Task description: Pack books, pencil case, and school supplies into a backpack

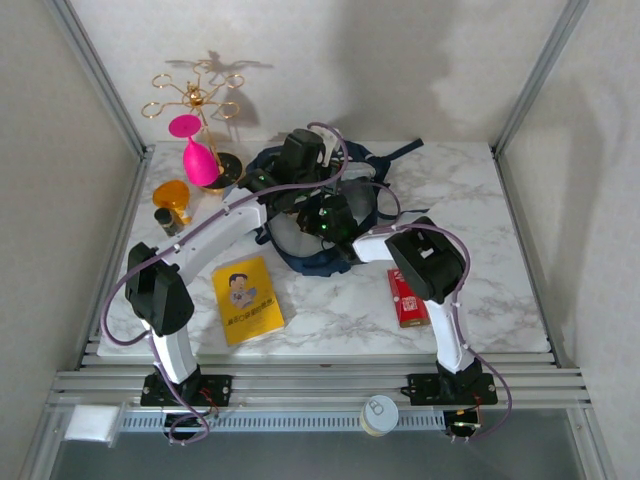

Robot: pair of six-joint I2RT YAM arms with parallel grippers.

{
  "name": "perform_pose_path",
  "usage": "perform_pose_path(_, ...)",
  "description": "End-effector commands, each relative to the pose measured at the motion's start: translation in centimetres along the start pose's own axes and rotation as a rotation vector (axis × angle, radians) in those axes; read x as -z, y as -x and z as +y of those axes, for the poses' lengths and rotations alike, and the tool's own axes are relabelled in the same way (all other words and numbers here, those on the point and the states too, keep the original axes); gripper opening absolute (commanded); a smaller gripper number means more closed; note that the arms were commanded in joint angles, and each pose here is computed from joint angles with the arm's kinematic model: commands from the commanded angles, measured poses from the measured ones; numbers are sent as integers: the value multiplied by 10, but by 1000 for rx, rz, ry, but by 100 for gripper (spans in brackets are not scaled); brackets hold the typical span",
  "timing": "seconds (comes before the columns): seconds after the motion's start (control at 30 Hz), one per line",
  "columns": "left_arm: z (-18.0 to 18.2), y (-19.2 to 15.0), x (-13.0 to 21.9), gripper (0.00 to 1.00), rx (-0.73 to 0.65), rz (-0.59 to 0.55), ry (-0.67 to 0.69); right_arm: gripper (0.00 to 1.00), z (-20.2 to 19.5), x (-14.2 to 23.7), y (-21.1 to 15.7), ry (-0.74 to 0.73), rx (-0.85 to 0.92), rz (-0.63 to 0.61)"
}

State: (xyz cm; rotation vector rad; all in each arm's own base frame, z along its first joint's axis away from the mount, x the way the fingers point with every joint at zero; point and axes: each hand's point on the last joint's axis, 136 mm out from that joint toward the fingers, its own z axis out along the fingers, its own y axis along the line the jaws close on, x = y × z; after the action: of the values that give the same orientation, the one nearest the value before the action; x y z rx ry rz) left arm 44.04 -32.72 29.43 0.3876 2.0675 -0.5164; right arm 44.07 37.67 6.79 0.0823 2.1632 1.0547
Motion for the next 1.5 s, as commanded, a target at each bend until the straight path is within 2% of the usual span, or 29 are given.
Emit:
perform_pose_path(0.0, -19, 53, 27, 0, 39, -177, -64, 19, 20, 25, 9, 21, 49, -36)
perform_pose_path(0.17, -9, 41, 25, 0, 78, -174, -41, 31, 14, 92, -4, -34, 88, -6)
perform_pose_path(0.27, -3, 27, 21, 10, 106, -137, -35, 39, -3, 133, -9, -135, 74, 20)
perform_pose_path(0.37, 3, -4, 11, 14, 156, -75, -30, 46, -10, 171, -6, -172, 74, 11)
perform_pose_path(0.5, -4, -64, 0, 27, 259, 37, -118, 52, -28, 215, 8, -319, 71, -1)
perform_pose_path(0.57, -7, -86, 6, 33, 302, 69, -159, 54, -24, 230, 10, -315, 92, 0)
perform_pose_path(0.67, 1, -109, 26, 44, 353, 84, -147, 58, -12, 244, 9, -288, 139, 31)
perform_pose_path(0.7, 5, -115, 35, 49, 366, 80, -135, 59, -7, 245, 6, -269, 155, 60)
perform_pose_path(0.83, 32, -137, 69, 58, 433, 67, -32, 62, 6, 239, -14, -225, 173, 194)
perform_pose_path(0.97, 86, -178, 104, 66, 564, 99, 191, 68, 24, 220, -46, -169, 169, 336)
perform_pose_path(1.1, 131, -225, 129, 74, 743, 96, 295, 72, 41, 195, -92, -131, 158, 503)
perform_pose_path(1.27, 174, -279, 151, 77, 881, 91, 450, 76, 60, 167, -131, -105, 155, 609)
perform_pose_path(1.37, 184, -304, 154, 77, 923, 107, 505, 76, 62, 153, -144, -120, 133, 639)
perform_pose_path(1.47, 185, -322, 152, 73, 943, 149, 522, 76, 79, 140, -156, -68, 142, 660)
